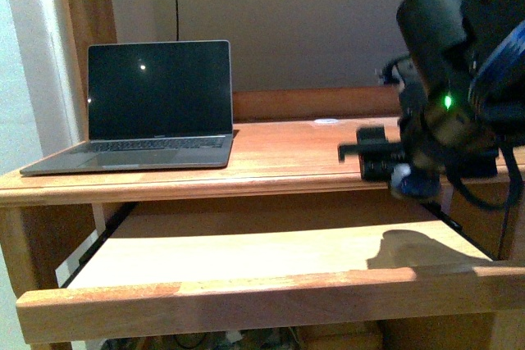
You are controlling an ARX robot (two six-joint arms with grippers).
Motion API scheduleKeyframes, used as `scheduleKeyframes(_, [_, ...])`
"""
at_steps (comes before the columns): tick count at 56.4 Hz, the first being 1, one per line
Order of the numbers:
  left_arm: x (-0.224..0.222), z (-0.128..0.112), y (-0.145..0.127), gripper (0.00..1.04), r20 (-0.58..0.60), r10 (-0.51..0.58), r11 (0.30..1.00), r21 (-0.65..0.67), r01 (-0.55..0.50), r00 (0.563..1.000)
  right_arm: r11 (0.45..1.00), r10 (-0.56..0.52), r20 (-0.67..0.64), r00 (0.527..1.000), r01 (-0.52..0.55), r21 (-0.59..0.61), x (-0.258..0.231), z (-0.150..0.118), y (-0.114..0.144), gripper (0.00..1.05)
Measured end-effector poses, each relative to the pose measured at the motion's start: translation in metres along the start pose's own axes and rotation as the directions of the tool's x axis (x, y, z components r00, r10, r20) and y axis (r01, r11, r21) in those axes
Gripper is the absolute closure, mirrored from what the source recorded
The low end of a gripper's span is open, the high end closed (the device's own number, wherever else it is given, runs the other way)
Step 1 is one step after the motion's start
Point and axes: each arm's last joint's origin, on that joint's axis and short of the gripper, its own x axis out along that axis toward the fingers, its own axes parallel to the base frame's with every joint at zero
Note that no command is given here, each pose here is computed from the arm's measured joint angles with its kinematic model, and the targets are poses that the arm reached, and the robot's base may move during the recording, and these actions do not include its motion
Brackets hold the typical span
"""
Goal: Place mouse
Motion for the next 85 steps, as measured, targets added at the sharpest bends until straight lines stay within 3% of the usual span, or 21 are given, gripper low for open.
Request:
scheduleKeyframes(11, [0.0, 0.0, 0.0, 0.07, 0.0, 0.0, 1.0, 0.0, 0.0, 1.0, 0.999, 0.032, 0.08, 0.996, -0.032, -0.003, -0.015, 0.042, 0.031, 0.43])
scheduleKeyframes(27, [0.0, 0.0, 0.0, 0.07, 0.0, 0.0, 1.0, 0.0, 0.0, 1.0, 0.996, 0.009, 0.074, 0.997, -0.002, -0.085, 0.034, 0.061, 0.102, 0.43])
scheduleKeyframes(37, [0.0, 0.0, 0.0, 0.07, 0.0, 0.0, 1.0, 0.0, 0.0, 1.0, 0.992, -0.01, 0.077, 0.997, 0.02, -0.121, 0.059, 0.066, 0.129, 0.43])
scheduleKeyframes(46, [0.0, 0.0, 0.0, 0.07, 0.0, 0.0, 1.0, 0.0, 0.0, 1.0, 0.985, -0.004, 0.054, 0.999, 0.013, -0.173, 0.076, 0.051, 0.156, 0.43])
scheduleKeyframes(62, [0.0, 0.0, 0.0, 0.07, 0.0, 0.0, 1.0, 0.0, 0.0, 1.0, 0.984, 0.011, 0.093, 0.996, 0.006, -0.176, 0.075, 0.049, 0.169, 0.43])
scheduleKeyframes(68, [0.0, 0.0, 0.0, 0.07, 0.0, 0.0, 1.0, 0.0, 0.0, 1.0, 0.986, 0.015, 0.112, 0.994, 0.004, -0.165, 0.072, 0.052, 0.17, 0.32])
scheduleKeyframes(71, [0.0, 0.0, 0.0, 0.07, 0.0, 0.0, 1.0, 0.0, 0.0, 1.0, 0.987, 0.016, 0.122, 0.992, 0.004, -0.159, 0.072, 0.054, 0.17, 0.2])
scheduleKeyframes(76, [0.0, 0.0, 0.0, 0.07, 0.0, 0.0, 1.0, 0.0, 0.0, 1.0, 0.988, 0.018, 0.13, 0.991, 0.002, -0.153, 0.072, 0.055, 0.17, 0.11])
scheduleKeyframes(79, [0.0, 0.0, 0.0, 0.07, 0.0, 0.0, 1.0, 0.0, 0.0, 1.0, 0.989, 0.018, 0.137, 0.99, 0.003, -0.151, 0.071, 0.056, 0.17, 0.0])
scheduleKeyframes(85, [0.0, 0.0, 0.0, 0.07, 0.0, 0.0, 1.0, 0.0, 0.0, 1.0, 0.988, 0.018, 0.148, 0.989, 0.005, -0.152, 0.072, 0.057, 0.17, 0.0])
